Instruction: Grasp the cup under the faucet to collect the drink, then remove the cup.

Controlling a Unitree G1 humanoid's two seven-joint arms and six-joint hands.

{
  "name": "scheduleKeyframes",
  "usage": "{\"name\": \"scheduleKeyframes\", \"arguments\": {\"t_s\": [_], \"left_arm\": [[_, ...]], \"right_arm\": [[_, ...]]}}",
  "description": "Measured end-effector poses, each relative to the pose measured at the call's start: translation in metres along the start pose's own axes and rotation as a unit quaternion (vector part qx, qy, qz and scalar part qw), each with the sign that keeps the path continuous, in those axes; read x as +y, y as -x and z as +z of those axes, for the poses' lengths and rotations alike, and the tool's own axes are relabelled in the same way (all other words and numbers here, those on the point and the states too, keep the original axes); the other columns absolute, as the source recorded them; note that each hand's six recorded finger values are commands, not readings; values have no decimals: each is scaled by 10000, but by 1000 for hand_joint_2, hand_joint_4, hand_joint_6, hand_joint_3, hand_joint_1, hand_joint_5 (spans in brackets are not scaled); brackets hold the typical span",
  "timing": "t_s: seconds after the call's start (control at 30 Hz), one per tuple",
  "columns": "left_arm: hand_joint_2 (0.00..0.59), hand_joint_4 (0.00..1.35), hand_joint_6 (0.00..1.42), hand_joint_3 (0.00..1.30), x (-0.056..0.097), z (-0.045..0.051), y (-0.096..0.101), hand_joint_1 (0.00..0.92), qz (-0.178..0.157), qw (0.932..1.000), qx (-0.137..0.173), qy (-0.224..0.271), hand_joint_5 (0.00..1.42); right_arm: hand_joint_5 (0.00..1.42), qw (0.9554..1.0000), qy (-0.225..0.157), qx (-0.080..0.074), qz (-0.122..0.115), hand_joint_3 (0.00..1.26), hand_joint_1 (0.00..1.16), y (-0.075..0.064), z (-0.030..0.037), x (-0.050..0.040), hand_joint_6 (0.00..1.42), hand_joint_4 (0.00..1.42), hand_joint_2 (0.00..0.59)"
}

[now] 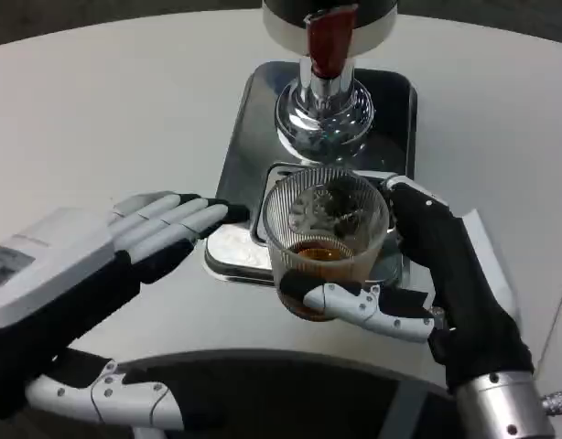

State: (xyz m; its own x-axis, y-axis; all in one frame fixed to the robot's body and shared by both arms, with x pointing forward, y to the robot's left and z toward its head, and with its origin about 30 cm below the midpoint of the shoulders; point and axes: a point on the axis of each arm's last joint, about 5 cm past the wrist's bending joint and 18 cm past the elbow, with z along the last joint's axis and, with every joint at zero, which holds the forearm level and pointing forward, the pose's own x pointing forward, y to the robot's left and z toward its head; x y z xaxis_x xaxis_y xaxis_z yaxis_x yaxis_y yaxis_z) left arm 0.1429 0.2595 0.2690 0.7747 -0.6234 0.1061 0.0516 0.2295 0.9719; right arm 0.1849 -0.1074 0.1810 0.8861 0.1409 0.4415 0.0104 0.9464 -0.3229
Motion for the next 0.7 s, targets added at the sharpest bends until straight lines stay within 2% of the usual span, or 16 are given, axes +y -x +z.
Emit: {"name": "scheduleKeyframes", "arguments": {"t_s": [0.17, 0.23, 0.47, 0.6, 0.7], "left_arm": [[27, 0, 0, 54, -2, 32, 48, 0, -62, 10000, -63, 6, 3], [27, 0, 0, 51, 5, 62, 102, 0, -118, 9999, -112, 4, 3], [27, 0, 0, 48, 35, 150, 201, 0, -201, 9994, -283, -24, 0], [27, 0, 0, 42, 51, 172, 234, 0, -186, 9994, -302, -58, 0], [27, 0, 0, 38, 33, 172, 250, 0, -291, 9992, -268, -12, 0]], "right_arm": [[825, 9999, 11, 105, 93, 616, 925, 76, 3, -47, 830, 662, 162], [825, 9998, -2, 127, 133, 616, 925, 139, 33, -101, 830, 662, 162], [836, 9997, 66, -2, 220, 616, 926, 232, 134, -244, 830, 663, 162], [836, 9993, 140, 78, 340, 616, 926, 295, 141, -319, 830, 663, 162], [837, 9993, 154, 138, 322, 616, 924, 337, 149, -363, 830, 663, 162]]}}
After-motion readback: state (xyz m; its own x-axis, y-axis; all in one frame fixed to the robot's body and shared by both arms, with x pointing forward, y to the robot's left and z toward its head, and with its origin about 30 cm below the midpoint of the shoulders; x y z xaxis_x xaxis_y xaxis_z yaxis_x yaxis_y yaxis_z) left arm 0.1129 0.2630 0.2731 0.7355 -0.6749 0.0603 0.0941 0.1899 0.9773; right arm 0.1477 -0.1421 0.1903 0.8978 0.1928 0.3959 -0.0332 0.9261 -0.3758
